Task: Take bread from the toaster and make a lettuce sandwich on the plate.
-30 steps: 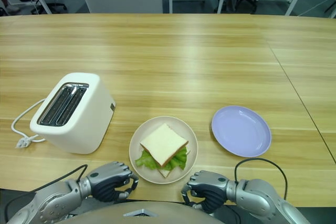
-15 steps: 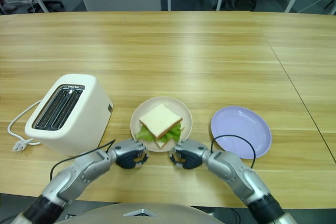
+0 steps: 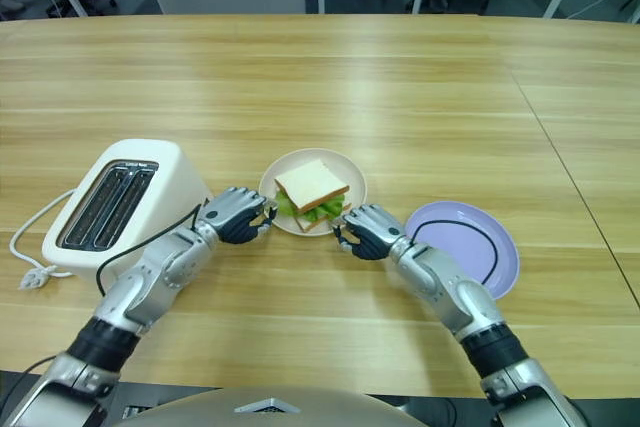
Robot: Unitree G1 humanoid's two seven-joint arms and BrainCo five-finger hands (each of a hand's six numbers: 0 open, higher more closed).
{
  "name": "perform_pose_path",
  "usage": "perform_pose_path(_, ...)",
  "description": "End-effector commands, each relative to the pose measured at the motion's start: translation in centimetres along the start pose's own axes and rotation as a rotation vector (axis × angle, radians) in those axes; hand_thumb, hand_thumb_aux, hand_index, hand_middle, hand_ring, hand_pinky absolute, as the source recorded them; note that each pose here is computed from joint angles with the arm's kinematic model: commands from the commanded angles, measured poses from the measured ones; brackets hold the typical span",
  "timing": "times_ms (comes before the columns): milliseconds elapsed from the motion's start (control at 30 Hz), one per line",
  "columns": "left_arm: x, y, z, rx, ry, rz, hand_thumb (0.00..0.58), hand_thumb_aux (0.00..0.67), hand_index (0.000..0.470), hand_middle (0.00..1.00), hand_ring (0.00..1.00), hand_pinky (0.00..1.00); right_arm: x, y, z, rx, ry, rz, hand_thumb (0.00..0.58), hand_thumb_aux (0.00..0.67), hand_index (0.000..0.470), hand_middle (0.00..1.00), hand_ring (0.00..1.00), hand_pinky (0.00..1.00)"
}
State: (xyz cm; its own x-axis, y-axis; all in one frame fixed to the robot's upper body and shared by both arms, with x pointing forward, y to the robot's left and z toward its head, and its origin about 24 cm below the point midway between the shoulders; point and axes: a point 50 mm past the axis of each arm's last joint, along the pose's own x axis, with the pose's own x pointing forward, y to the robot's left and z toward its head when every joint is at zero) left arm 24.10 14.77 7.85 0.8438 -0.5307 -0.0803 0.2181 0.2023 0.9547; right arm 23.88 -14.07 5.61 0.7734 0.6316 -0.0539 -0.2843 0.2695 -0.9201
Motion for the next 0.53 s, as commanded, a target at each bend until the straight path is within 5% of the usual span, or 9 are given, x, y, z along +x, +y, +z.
perform_pose_path(33, -2.6, 3.1, 2.1, -0.174, -0.049, 0.173, 0.579, 0.646, 0.444, 1.0, 1.0, 1.0, -1.8, -4.0, 0.9, 0.308, -0.047, -0.215, 0.58, 0.67, 0.46, 1.0, 1.0, 1.0)
perform_pose_path(67, -3.2, 3.8, 2.7, -0.246, -0.063, 0.241, 0.543, 0.502, 0.345, 0.96, 0.96, 0.96, -2.4, -5.0, 1.0, 0.396, -0.065, -0.279, 0.58, 0.67, 0.46, 1.0, 1.0, 1.0)
perform_pose_path(100, -3.9, 4.5, 3.2, -0.325, -0.073, 0.317, 0.227, 0.147, 0.101, 0.41, 0.41, 0.41, -2.9, -5.9, 1.1, 0.484, -0.09, -0.342, 0.58, 0.67, 0.46, 0.97, 0.97, 0.97)
perform_pose_path(133, -4.5, 5.1, 3.6, -0.429, -0.077, 0.391, 0.227, 0.147, 0.101, 0.41, 0.41, 0.41, -3.5, -6.6, 1.1, 0.599, -0.119, -0.41, 0.58, 0.67, 0.46, 0.97, 0.97, 0.97)
perform_pose_path(167, -5.1, 5.5, 3.9, -0.52, -0.084, 0.448, 0.0, 0.0, 0.0, 0.0, 0.0, 0.0, -3.9, -7.2, 1.1, 0.705, -0.146, -0.468, 0.128, 0.079, 0.054, 0.37, 0.37, 0.37)
perform_pose_path(200, -5.6, 5.9, 4.2, -0.608, -0.094, 0.505, 0.0, 0.0, 0.0, 0.0, 0.0, 0.0, -4.4, -7.8, 0.9, 0.806, -0.169, -0.53, 0.0, 0.0, 0.0, 0.0, 0.0, 0.0)
perform_pose_path(533, -7.5, 5.7, 3.8, -1.019, -0.121, 0.735, 0.0, 0.0, 0.0, 0.0, 0.0, 0.0, -6.1, -8.1, -1.5, 1.088, -0.178, -0.744, 0.0, 0.0, 0.0, 0.0, 0.0, 0.0)
